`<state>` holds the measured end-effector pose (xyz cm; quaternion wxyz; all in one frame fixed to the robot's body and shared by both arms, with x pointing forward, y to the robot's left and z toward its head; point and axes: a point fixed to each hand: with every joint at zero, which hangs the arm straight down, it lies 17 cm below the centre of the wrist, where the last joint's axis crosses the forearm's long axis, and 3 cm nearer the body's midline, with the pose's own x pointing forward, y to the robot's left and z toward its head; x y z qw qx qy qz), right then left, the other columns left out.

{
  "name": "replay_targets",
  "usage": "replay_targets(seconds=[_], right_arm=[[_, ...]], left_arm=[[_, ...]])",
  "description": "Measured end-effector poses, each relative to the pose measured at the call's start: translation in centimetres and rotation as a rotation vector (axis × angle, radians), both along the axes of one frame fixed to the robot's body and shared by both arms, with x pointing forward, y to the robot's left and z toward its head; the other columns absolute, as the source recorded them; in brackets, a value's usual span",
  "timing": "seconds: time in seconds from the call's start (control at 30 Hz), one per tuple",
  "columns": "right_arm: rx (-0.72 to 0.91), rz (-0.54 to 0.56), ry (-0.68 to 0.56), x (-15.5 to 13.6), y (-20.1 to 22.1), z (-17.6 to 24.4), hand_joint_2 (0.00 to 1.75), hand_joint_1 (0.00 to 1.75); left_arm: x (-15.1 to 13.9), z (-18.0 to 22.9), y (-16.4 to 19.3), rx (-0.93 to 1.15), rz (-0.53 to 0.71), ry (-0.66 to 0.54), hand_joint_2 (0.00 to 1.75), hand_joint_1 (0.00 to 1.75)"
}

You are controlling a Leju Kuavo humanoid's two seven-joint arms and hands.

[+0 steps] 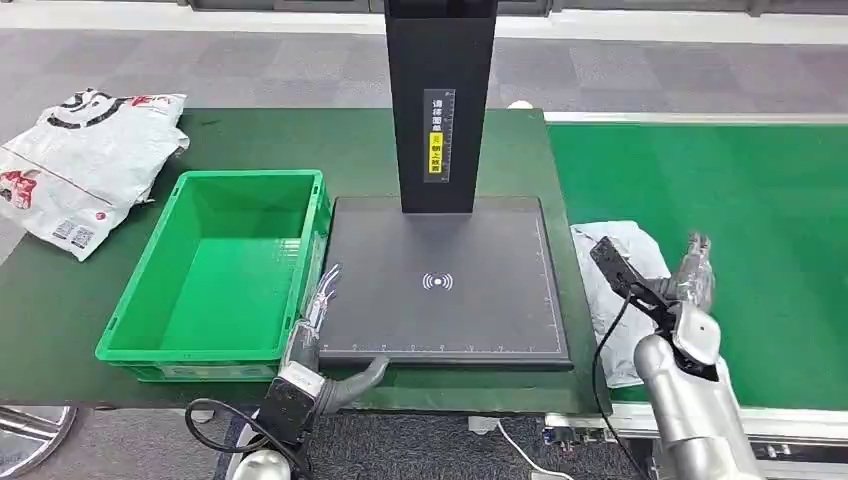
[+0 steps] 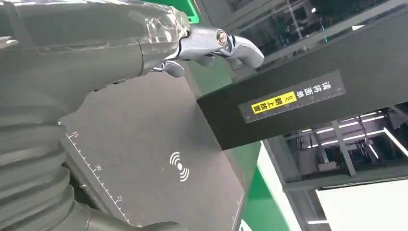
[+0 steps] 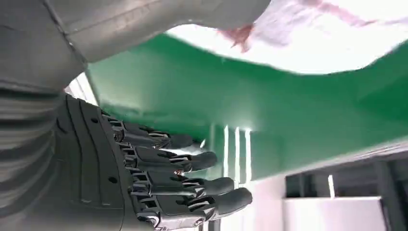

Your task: Moved the parcel from conveyor to table for the left to box.

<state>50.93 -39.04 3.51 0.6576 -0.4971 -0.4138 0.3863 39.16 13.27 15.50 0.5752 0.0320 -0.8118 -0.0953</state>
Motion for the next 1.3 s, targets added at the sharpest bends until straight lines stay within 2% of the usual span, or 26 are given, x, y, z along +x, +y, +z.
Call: replay_targets(seconds=[0.17, 0.33, 0.53, 0.67, 0.9, 0.93, 0.97, 1.3], right_arm=[[-0.051, -0.033, 0.068, -1.5, -2.4, -2.8, 1.75, 0.00], [-0.092, -0.089, 0.218, -4.5, -4.4, -7.4, 1.75, 0.00], [-0.067, -0.083, 0.329, -6.8, -4.6, -11.0, 1.75, 0.00], [0.039, -0.017, 0.349, -7.4, -2.8, -12.7, 1.75, 0.00], [0.124, -0.005, 0.328, -7.8, -1.4, -13.6, 1.75, 0.00], [0.135, -0.007, 0.324, -7.9, -1.2, -13.8, 1.75, 1.34], [0.144, -0.008, 0.320, -8.1, -0.9, -13.9, 1.75, 1.75], [0.200, 0.000, 0.286, -8.4, 0.6, -14.5, 1.75, 1.75]], left_arm=[[0.0, 0.0, 0.0, -0.001, 0.002, -0.001, 1.75, 0.00], [0.2, 0.1, -0.3, 0.000, -0.006, -0.001, 1.75, 0.00], [0.4, 0.2, -0.7, 0.002, -0.018, 0.000, 1.75, 0.00], [0.4, 0.1, -0.8, 0.002, -0.018, 0.003, 1.75, 0.00], [0.3, 0.0, -0.7, 0.002, -0.017, 0.005, 1.75, 0.00], [0.3, 0.0, -0.7, 0.002, -0.016, 0.005, 1.75, 0.00], [0.3, -0.1, -0.7, 0.003, -0.016, 0.007, 1.75, 0.00], [0.2, -0.2, -0.5, 0.008, -0.012, 0.007, 1.75, 0.00]])
